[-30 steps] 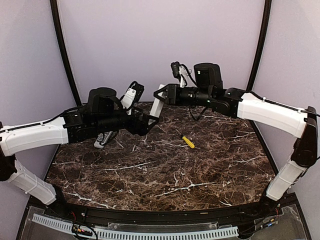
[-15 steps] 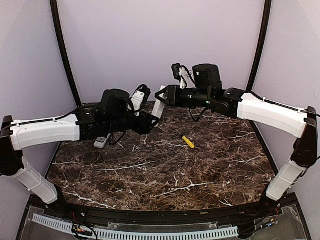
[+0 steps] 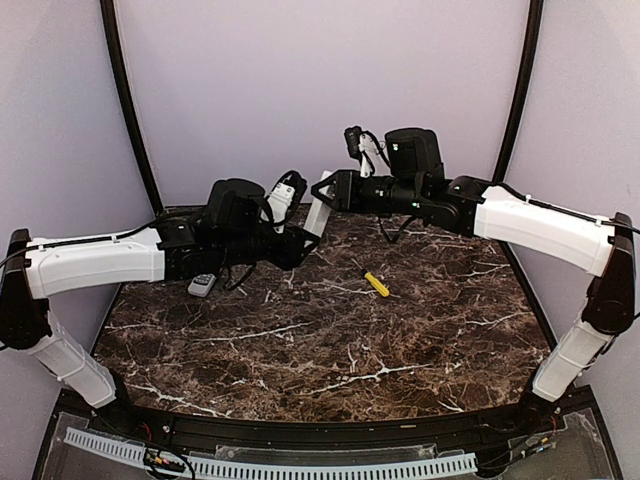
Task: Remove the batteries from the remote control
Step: Pass from the right arm to the left
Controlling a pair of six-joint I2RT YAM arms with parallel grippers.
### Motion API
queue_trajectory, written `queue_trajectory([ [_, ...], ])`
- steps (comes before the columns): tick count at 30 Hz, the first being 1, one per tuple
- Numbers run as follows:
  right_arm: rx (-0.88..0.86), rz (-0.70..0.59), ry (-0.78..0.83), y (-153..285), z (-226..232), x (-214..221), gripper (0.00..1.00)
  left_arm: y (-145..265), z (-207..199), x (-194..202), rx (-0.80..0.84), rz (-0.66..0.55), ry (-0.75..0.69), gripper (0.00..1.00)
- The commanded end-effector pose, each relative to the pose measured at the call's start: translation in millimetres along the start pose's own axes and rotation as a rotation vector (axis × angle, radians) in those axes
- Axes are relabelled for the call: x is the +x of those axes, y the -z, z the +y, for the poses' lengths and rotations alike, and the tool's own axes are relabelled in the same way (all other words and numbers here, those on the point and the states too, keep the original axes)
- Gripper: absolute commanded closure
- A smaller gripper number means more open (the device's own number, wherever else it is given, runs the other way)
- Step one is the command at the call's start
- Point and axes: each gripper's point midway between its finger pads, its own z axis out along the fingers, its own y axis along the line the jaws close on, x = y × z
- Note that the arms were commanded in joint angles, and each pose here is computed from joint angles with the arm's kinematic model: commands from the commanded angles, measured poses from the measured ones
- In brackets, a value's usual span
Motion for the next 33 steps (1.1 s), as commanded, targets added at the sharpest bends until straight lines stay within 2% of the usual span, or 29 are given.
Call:
queue_trajectory([
  [1, -0.038, -0.040, 0.014, 4, 13, -11, 1.00, -1, -3, -12, 0.004, -0.022, 0.007, 0.60],
  [14, -0.042, -0.034, 0.006, 5, 12, -8, 1.00, -1, -12, -18, 0.053, -0.033, -0.012, 0.72],
  [25, -0.021, -0.028, -0.002, 4, 6, -4, 1.00, 2, -14, -18, 0.065, -0.029, -0.014, 0.95],
  [26, -0.014, -0.027, -0.003, 5, 5, -4, 0.95, 3, -14, -17, 0.068, -0.030, -0.013, 0.98],
  [29, 0.022, -0.026, -0.001, 11, -7, -8, 0.57, 6, -18, -13, 0.096, -0.019, -0.008, 1.00],
  [30, 0.039, -0.031, -0.004, 16, -14, -11, 0.47, 8, -18, -12, 0.100, -0.012, -0.009, 1.00],
  [33, 0.059, -0.053, -0.022, 36, -37, -21, 0.25, 14, -17, 3, 0.150, 0.043, -0.001, 1.00],
])
